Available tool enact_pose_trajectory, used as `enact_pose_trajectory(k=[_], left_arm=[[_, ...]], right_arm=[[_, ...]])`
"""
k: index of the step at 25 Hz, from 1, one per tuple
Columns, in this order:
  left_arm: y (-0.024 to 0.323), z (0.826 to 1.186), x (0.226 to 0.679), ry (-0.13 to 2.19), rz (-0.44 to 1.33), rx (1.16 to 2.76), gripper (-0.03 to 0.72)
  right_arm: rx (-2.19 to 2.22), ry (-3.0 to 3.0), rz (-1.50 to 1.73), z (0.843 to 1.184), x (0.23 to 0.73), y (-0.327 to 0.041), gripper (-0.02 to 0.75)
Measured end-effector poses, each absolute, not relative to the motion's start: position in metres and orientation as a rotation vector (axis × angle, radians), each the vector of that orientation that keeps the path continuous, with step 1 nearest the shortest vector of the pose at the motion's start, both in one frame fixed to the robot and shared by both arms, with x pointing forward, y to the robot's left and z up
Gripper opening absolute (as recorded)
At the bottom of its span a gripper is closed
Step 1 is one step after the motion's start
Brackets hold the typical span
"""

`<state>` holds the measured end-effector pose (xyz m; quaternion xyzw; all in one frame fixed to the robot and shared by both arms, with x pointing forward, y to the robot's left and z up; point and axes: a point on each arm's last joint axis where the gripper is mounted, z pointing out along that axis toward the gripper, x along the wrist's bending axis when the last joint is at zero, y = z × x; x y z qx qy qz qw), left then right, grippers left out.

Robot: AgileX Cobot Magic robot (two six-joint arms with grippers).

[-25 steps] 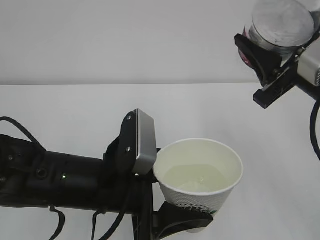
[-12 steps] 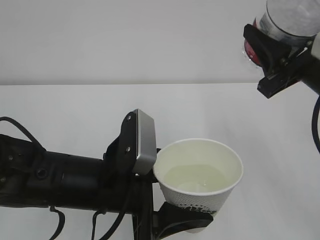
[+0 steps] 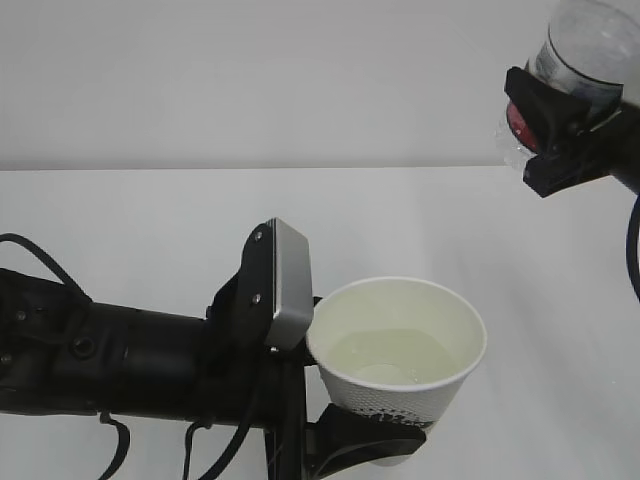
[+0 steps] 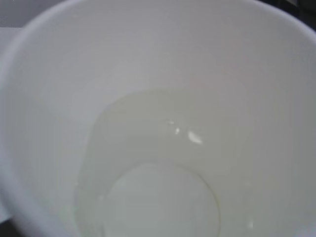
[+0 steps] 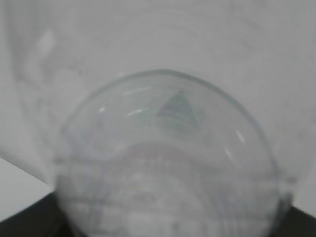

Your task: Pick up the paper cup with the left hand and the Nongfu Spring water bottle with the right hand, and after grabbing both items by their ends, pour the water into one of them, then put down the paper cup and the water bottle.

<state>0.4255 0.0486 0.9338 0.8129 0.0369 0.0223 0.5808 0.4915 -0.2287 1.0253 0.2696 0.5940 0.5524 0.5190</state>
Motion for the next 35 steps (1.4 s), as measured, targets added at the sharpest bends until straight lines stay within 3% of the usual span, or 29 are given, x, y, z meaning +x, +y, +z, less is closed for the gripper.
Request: enact_pose_trajectory(k=[10,35], left_arm=[[0.049,0.934,0.426,0.086,0.052,1.9,0.496],[0.049,0.934,0.426,0.086,0.052,1.9,0.496]], right_arm=[[0.78,1.398,1.422,1.024,0.492,-0.23,0.458],[1.114,1.426,1.269,1.006,0.498,-0.246,0.458]])
